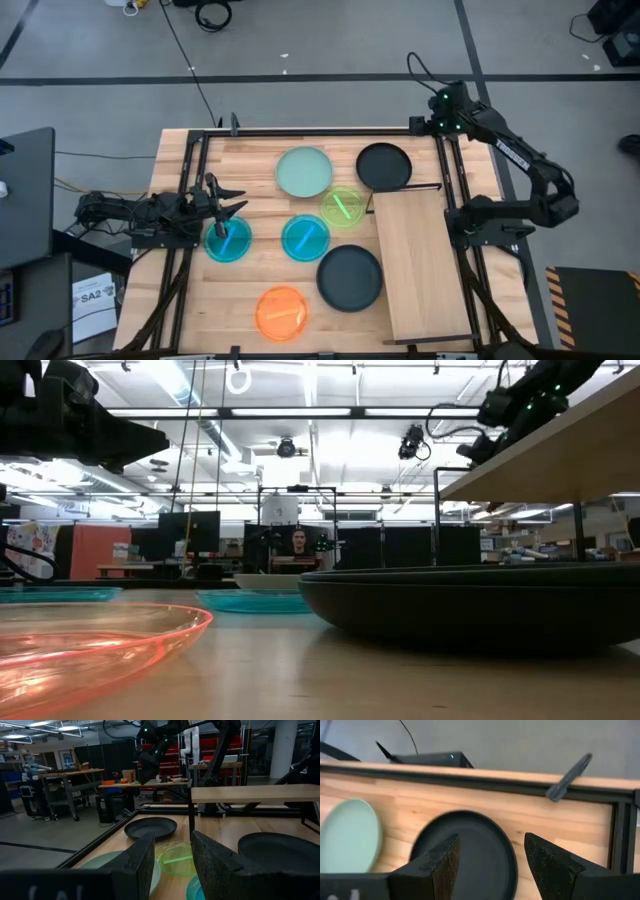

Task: Place and stack plates onto a shelf
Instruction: Put the top black plate on the shelf

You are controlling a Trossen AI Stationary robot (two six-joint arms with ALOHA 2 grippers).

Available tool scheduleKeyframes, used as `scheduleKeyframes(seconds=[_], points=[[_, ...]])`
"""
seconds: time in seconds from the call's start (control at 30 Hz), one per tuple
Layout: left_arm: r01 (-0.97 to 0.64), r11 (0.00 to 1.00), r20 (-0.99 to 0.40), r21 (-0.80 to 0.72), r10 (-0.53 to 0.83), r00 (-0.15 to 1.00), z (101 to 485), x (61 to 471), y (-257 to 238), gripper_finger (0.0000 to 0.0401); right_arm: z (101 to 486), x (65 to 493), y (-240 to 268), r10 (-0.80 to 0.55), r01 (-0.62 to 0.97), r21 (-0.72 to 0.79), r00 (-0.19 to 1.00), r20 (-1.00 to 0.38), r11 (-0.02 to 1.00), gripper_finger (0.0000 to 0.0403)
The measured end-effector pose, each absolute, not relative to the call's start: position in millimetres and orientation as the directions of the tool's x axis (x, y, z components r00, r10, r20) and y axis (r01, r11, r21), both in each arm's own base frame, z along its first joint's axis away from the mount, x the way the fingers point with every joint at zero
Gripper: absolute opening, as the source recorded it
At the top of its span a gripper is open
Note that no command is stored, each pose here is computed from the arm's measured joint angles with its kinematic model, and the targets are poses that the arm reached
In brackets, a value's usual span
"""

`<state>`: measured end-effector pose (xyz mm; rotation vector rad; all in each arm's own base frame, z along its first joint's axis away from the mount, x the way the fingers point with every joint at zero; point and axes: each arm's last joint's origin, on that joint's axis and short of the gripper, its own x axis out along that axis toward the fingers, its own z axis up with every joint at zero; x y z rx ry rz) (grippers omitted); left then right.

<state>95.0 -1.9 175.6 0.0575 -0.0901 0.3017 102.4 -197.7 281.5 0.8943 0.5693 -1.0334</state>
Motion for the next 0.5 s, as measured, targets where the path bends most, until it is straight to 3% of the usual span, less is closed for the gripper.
scheduleKeyframes(seconds=[0.5], points=[[-0.299, 0.953, 0.097, 0.043, 0.294, 0.951, 175.6, 95.0, -1.9, 0.0137, 241.0, 111.8, -217.4, -0.313, 0.944, 0.268, 0.318, -0.895, 0.193, 0.0228]])
